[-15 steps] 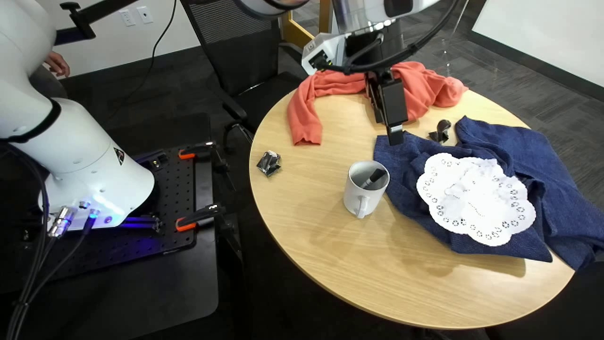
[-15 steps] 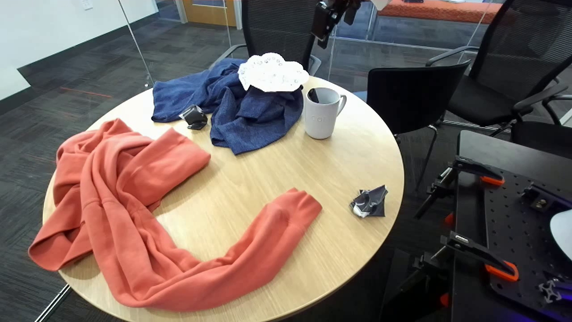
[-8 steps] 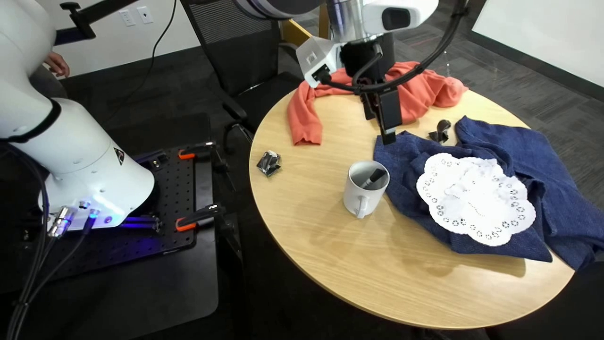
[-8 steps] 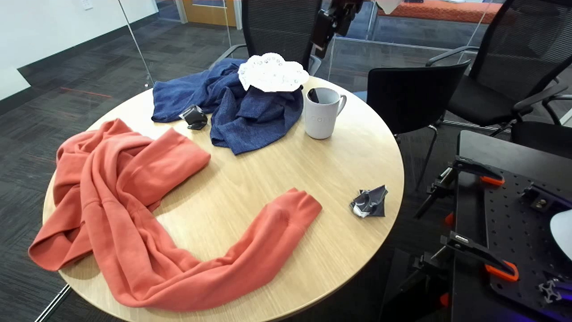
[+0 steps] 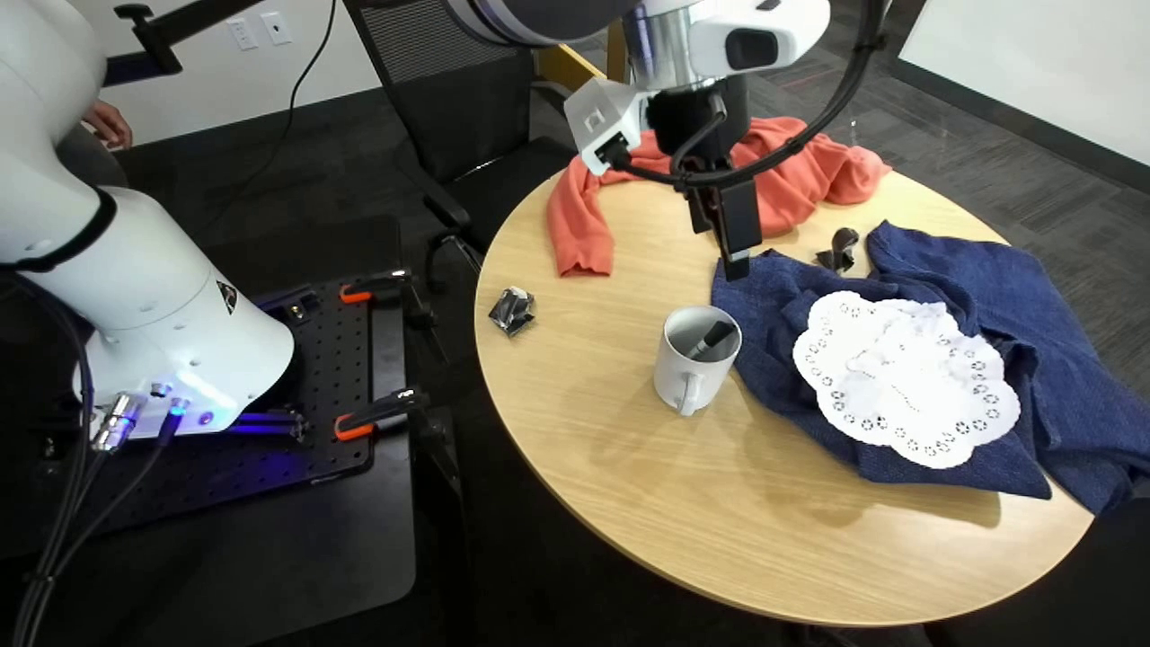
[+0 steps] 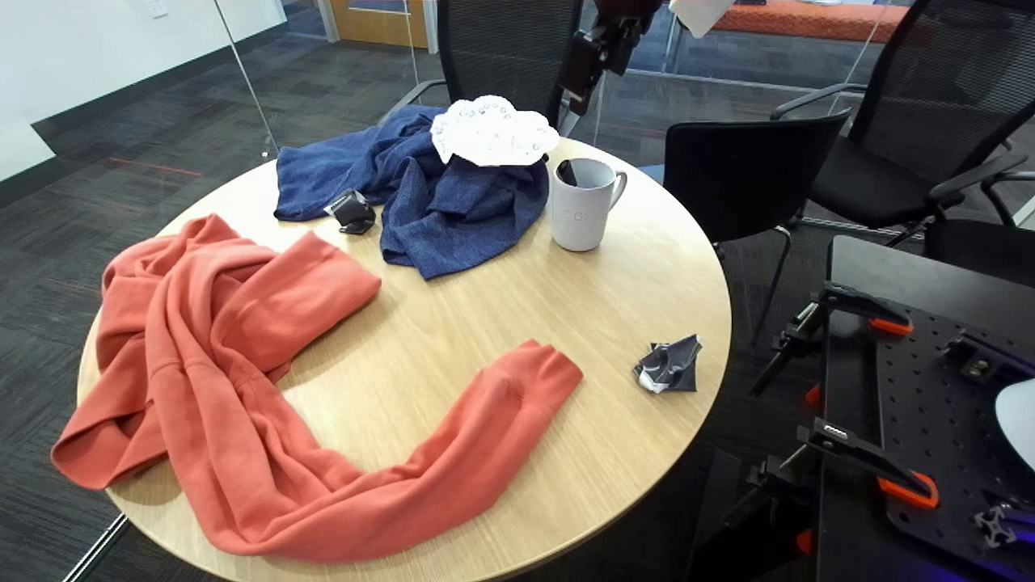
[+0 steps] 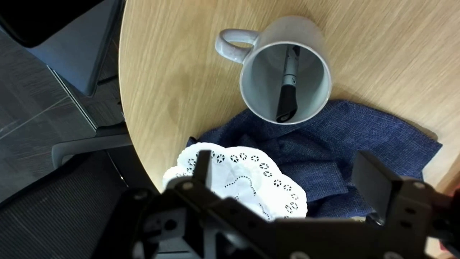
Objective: Put the black marker inside the white mug, remove the marker from the mug and put it on the table
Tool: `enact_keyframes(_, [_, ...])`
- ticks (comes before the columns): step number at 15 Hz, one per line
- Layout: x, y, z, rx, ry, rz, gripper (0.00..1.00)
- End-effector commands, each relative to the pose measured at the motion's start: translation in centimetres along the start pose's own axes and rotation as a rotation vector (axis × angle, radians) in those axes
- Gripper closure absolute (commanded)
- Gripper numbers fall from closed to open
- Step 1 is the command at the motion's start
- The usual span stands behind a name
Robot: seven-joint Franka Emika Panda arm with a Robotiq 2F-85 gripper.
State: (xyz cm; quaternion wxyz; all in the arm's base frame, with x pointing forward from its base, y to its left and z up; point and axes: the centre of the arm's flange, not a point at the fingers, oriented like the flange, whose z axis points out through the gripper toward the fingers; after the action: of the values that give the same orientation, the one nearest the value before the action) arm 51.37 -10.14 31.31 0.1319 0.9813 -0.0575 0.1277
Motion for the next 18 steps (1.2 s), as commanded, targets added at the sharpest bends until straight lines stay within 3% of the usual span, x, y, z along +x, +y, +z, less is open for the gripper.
enact_keyframes(1, [0.6, -0.1, 2.4, 0.018, -0.007, -0.011, 0.00])
enact_keyframes(12, [1.3, 0.5, 8.3, 0.137, -0.033, -0.057, 0.00])
enact_keyframes(18, [1.1, 1.7, 8.0, 0.180, -0.039, -0.066, 0.30])
